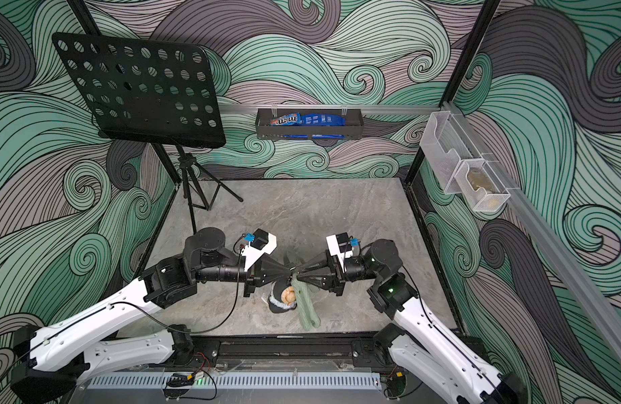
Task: Remove the decoration from the bag
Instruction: Adjust the bag.
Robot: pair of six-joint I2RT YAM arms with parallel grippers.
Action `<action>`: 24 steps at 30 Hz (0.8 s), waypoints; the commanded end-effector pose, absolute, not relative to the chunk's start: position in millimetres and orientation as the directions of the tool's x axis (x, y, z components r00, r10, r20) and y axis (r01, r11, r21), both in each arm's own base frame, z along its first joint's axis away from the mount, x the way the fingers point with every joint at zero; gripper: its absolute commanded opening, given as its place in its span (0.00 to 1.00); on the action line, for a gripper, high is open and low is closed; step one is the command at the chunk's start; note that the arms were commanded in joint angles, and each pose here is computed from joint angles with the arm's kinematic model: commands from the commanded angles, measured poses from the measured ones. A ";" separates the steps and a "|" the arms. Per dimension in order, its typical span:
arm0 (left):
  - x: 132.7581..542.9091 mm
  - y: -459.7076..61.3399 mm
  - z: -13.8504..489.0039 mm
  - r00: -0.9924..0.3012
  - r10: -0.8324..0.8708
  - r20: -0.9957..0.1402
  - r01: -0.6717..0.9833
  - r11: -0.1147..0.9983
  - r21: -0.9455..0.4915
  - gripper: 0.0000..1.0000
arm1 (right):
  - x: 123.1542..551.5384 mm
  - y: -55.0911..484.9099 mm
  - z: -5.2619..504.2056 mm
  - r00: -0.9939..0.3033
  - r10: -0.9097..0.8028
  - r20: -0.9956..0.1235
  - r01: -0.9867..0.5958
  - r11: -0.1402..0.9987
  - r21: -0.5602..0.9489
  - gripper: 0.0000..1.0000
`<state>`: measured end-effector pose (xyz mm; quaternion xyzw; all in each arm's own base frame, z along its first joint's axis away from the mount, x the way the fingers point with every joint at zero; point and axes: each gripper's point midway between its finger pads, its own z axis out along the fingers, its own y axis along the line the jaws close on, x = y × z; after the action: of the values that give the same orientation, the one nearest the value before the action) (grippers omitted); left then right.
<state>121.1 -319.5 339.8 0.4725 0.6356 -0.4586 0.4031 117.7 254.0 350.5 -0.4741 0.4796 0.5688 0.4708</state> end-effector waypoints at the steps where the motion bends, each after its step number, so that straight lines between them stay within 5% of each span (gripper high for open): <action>1: 113.8 -320.7 379.7 -0.173 0.138 -0.975 0.984 0.071 -0.164 0.00 | 131.0 253.9 360.3 -0.083 0.101 -0.991 -0.997 -0.014 0.082 0.28; 14: 112.9 -320.4 377.4 -0.190 0.140 -0.972 0.981 0.069 -0.182 0.00 | 134.0 245.0 370.7 -0.024 0.101 -0.995 -0.996 0.086 0.033 0.29; 20: 114.2 -323.2 377.8 -0.198 0.136 -0.971 0.980 0.066 -0.190 0.00 | 118.5 248.5 368.0 -0.036 0.096 -0.995 -0.999 -0.028 0.034 0.28; 24: 113.9 -323.8 380.0 -0.197 0.129 -0.972 0.980 0.061 -0.191 0.00 | 118.1 250.6 362.1 -0.049 0.083 -0.995 -0.998 -0.049 0.045 0.18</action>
<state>119.1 -320.8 343.9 0.4676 0.6320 -0.4743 0.3962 125.6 250.4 360.2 -0.4639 0.4931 0.5363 0.5041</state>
